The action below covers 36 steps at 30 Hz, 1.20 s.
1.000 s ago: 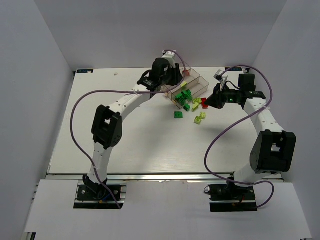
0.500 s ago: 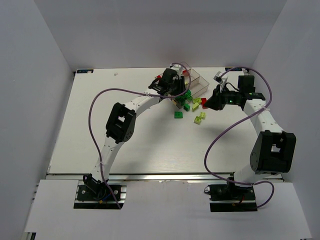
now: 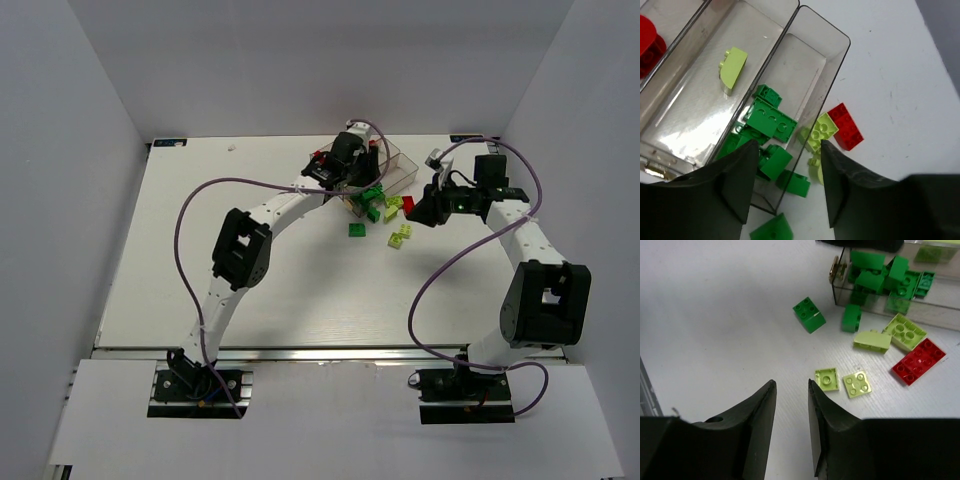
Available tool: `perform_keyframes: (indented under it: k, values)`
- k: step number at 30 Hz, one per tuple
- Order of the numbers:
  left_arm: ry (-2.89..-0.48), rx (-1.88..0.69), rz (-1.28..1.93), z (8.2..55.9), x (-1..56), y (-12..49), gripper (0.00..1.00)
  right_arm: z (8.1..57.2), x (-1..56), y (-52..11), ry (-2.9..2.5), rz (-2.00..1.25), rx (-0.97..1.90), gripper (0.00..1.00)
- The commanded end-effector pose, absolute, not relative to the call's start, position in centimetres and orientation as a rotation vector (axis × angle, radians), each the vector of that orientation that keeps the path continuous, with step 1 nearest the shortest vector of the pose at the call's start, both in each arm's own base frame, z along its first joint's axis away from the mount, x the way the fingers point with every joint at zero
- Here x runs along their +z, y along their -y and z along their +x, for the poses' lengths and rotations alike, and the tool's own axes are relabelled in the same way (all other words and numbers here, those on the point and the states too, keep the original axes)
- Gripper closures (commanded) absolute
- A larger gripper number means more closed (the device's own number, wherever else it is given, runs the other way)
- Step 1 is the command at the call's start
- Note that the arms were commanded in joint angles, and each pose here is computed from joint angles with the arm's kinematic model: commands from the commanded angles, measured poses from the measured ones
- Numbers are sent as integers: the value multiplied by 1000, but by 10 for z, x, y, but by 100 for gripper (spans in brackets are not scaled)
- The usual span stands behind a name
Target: Sort the legos into containers by color
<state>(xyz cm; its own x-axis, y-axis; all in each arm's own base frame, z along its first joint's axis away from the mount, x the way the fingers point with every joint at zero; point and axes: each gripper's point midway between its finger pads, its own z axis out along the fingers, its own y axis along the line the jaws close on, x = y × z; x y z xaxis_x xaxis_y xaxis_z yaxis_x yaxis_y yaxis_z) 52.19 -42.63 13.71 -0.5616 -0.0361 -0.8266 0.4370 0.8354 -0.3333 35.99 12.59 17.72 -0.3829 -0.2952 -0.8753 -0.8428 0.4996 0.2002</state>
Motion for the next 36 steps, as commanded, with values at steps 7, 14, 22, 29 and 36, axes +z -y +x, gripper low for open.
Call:
perform_keyframes:
  k: [7, 14, 22, 29, 36]
  values:
    - [-1953, -721, 67, 454, 257, 337, 79, 388, 163, -113, -2039, -906, 716, 56]
    - [-1965, -669, -220, 389, 236, 242, 5, 423, 148, -149, -2039, -1011, 458, 27]
    - [-1883, -556, -427, 340, 256, 164, 2, 456, 107, -172, -2137, -899, 321, 34]
    - [-1885, -585, -551, 301, 237, 139, 2, 464, 87, -192, -2112, -936, 313, 35]
    - [-1871, -624, -618, 286, 225, 132, 2, 475, 74, -198, -2107, -959, 320, 36]
